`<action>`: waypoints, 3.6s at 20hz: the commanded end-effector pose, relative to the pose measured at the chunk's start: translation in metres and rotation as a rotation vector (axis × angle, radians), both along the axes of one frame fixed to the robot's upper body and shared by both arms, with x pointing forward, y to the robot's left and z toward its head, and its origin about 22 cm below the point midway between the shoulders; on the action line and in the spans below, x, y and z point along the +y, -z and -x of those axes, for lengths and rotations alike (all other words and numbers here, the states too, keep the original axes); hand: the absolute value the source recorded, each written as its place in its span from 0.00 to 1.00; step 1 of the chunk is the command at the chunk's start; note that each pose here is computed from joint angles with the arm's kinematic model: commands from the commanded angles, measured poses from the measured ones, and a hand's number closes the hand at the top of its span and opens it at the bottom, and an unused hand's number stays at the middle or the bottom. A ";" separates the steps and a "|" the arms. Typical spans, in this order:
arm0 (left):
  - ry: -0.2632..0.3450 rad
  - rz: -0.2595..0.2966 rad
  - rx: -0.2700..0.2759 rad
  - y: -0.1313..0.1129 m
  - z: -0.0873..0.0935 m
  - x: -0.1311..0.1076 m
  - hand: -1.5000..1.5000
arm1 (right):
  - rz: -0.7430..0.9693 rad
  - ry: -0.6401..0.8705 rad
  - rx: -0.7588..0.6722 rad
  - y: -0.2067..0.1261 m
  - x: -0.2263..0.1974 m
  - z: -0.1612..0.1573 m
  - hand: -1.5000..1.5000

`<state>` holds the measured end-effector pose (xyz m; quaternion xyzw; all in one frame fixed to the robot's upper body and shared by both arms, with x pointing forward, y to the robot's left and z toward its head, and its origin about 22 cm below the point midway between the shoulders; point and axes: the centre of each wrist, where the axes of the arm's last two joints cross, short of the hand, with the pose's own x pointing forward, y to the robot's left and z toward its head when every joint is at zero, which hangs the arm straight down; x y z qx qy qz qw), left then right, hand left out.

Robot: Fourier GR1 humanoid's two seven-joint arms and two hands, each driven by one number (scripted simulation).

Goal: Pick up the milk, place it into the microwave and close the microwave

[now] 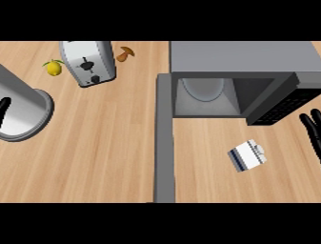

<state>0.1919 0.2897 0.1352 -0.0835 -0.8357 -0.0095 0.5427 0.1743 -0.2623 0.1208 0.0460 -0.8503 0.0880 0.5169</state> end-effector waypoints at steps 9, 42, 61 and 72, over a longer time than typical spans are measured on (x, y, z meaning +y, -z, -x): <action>0.014 0.012 0.031 -0.015 0.069 0.042 0.00 | 0.068 0.094 0.071 0.028 -0.012 0.007 0.00; 0.029 0.030 0.028 -0.004 0.129 0.084 0.00 | 0.227 0.277 0.319 0.267 -0.083 -0.024 0.00; 0.035 0.032 0.040 -0.008 0.134 0.086 0.00 | 0.028 0.165 0.292 0.292 -0.054 -0.043 1.00; 0.054 0.049 0.034 -0.017 0.129 0.084 0.00 | -0.009 0.093 0.200 0.272 -0.040 -0.085 1.00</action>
